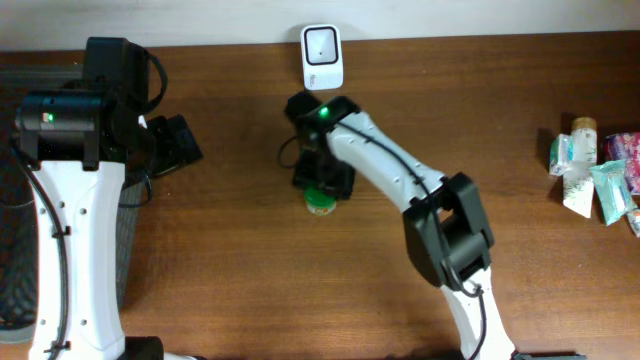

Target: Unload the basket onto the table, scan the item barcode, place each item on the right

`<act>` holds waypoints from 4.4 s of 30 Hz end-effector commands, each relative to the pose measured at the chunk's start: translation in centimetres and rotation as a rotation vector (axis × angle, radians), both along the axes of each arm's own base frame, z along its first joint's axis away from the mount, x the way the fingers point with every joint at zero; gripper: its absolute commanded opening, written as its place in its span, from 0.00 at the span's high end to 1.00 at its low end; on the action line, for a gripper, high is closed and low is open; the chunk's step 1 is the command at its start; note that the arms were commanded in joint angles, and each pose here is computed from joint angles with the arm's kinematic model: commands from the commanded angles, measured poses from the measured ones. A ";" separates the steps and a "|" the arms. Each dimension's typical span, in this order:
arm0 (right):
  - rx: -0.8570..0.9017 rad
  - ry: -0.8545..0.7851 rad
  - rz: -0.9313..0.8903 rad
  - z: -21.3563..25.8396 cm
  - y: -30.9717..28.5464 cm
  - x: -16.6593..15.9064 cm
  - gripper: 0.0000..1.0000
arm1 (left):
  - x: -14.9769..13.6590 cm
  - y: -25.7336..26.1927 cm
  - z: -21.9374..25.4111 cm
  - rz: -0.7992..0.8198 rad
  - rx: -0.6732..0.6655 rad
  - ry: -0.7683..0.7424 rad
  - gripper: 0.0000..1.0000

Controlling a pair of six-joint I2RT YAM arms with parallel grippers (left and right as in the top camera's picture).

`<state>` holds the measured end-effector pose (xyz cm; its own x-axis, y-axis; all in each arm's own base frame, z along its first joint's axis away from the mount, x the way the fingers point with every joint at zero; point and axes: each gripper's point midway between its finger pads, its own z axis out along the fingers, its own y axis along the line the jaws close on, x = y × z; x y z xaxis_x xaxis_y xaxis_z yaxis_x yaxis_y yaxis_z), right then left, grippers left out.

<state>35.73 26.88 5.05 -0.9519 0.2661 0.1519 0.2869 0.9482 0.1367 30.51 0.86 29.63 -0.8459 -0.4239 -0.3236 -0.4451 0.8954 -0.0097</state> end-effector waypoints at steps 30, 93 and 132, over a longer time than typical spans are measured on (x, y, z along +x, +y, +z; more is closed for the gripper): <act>1.354 0.134 -0.158 16.8 -6.4 7.1 0.38 | -0.2 0.1 0.7 0.016 -0.005 -0.028 0.01; 0.117 -1.316 -0.192 15.9 -4.4 28.5 0.34 | -0.2 0.1 0.7 0.016 -0.005 -0.028 0.01; -0.247 -0.290 -0.125 1.0 -20.7 10.4 0.31 | -0.2 0.1 0.7 0.016 -0.005 -0.028 0.01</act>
